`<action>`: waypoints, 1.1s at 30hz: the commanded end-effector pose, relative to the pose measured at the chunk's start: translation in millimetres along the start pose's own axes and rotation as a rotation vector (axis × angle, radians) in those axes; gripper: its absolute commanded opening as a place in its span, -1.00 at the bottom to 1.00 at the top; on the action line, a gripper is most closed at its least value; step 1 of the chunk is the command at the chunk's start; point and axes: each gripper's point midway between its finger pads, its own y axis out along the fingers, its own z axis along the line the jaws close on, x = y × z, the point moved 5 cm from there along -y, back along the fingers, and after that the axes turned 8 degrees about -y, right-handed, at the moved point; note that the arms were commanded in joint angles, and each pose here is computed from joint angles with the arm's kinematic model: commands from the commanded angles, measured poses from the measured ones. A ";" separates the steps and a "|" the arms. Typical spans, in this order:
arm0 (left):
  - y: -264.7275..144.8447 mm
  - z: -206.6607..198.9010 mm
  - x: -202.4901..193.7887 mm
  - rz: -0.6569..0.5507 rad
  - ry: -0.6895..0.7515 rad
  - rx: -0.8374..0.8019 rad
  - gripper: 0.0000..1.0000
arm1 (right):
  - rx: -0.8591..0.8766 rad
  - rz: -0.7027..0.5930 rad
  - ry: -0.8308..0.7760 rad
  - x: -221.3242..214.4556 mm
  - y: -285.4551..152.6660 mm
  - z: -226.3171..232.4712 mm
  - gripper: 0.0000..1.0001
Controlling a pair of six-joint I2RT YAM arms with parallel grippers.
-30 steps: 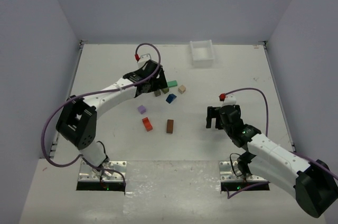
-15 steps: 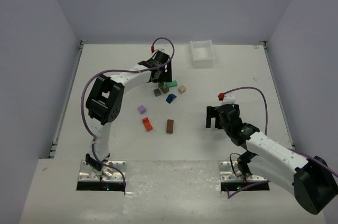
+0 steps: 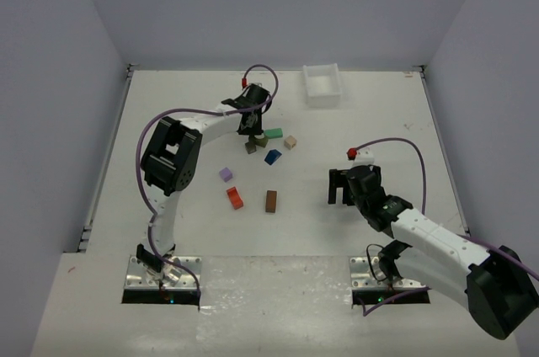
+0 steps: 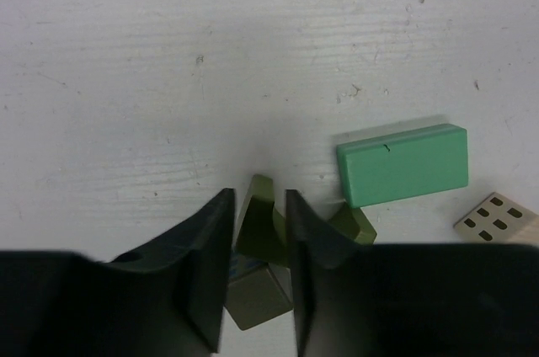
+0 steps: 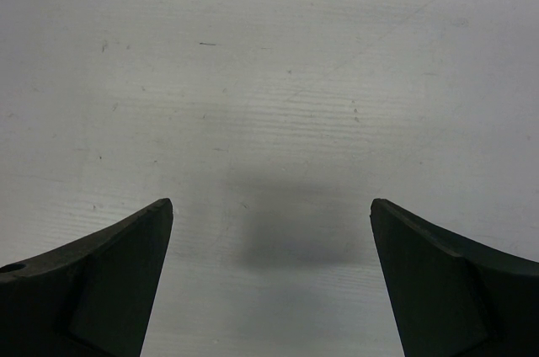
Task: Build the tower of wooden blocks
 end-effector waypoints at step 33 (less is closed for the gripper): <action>-173.9 -15.3 -58.9 -0.135 -0.819 -0.691 -1.00 | 0.663 -0.379 0.021 94.7 -51.5 101.8 0.97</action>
